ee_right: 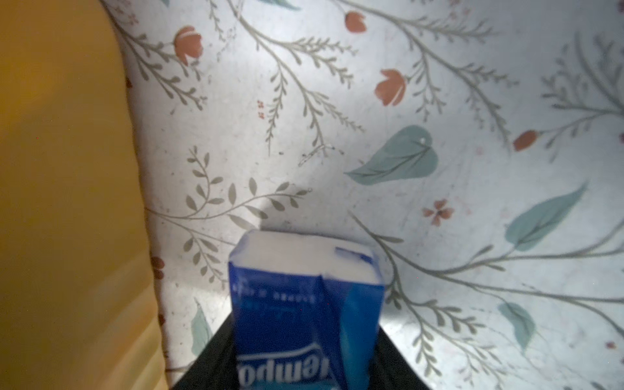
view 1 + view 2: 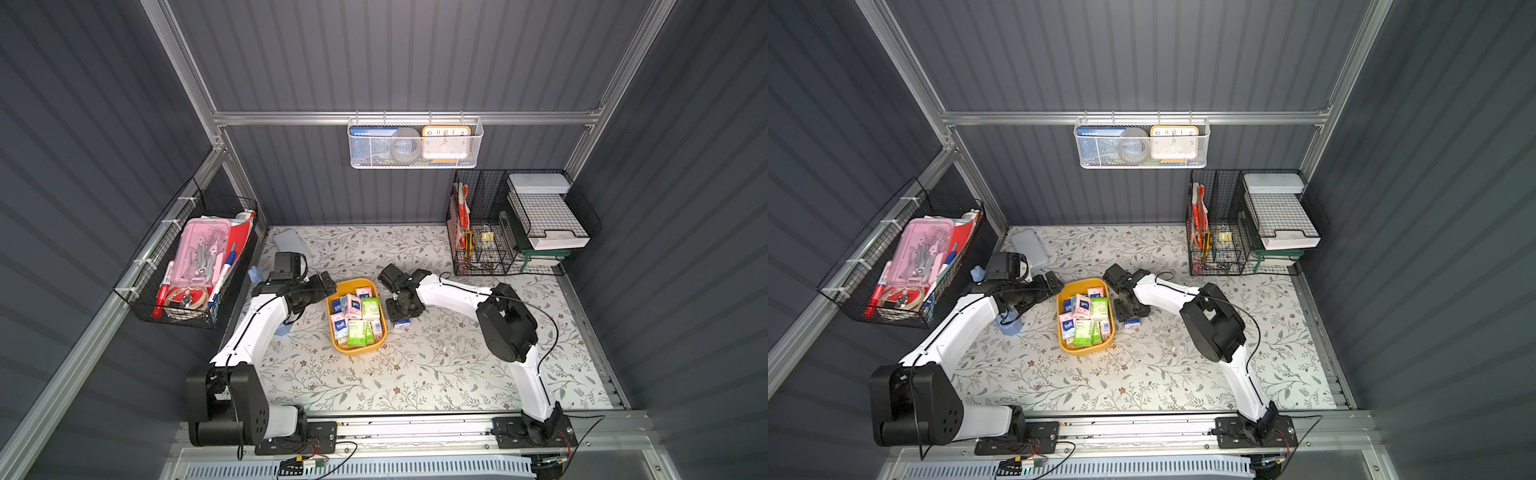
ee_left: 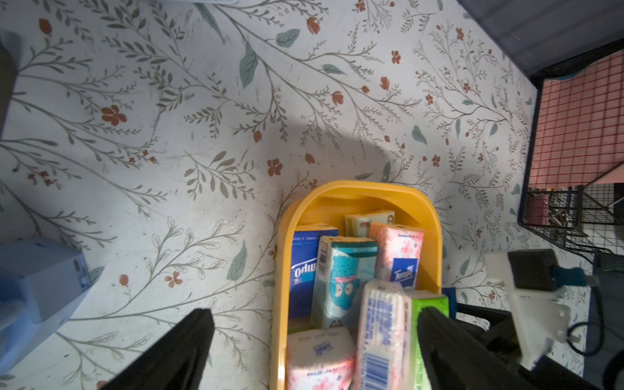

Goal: Put the pocket tissues into the storage box
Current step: Pick up the pocket tissues from the center of the board, then place the pocket tissues in the storage box.

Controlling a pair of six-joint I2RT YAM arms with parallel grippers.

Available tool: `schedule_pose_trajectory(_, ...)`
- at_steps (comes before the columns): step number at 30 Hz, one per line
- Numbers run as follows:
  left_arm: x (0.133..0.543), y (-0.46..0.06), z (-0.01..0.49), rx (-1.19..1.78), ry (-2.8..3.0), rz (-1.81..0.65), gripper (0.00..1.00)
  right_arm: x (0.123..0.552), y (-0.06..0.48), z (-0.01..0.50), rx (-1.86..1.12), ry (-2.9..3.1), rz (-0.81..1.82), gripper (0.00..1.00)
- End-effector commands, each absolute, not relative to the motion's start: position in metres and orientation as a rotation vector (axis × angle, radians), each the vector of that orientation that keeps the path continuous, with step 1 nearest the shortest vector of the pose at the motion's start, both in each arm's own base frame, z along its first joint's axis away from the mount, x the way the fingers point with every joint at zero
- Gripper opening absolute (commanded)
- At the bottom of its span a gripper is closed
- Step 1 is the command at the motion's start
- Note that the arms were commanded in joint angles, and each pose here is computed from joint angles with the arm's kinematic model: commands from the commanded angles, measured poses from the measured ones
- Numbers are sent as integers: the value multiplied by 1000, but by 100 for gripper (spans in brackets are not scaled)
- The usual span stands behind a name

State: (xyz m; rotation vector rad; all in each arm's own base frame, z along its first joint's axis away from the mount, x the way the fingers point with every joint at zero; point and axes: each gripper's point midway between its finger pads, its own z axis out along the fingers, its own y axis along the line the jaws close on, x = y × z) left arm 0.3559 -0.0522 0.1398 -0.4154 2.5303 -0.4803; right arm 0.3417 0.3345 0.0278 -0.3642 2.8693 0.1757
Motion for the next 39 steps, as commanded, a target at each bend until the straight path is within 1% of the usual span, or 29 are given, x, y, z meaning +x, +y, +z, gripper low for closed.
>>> schedule_pose_trajectory(1,367,-44,137,-494,2476,-463,99,347,331,69,-376,2801,181,50)
schedule_pose_trajectory(6,372,-33,127,-578,2459,-426,99,348,338,105,-397,2758,236,49)
schedule_pose_trajectory(9,374,-33,120,-624,2439,-449,99,346,348,123,-407,2729,286,49)
schedule_pose_trajectory(15,384,-45,104,-675,2404,-575,99,335,396,152,-479,2659,474,50)
schedule_pose_trajectory(19,389,-52,90,-692,2404,-648,99,336,423,156,-508,2613,537,50)
schedule_pose_trajectory(24,392,-59,77,-696,2406,-708,99,337,440,159,-518,2608,597,50)
schedule_pose_trajectory(32,392,-75,75,-827,2315,-909,99,324,442,167,-535,2605,627,50)
schedule_pose_trajectory(34,390,-84,77,-833,2307,-988,99,319,445,170,-539,2599,658,50)
schedule_pose_trajectory(39,390,-103,82,-814,2307,-1051,99,311,453,168,-562,2587,675,50)
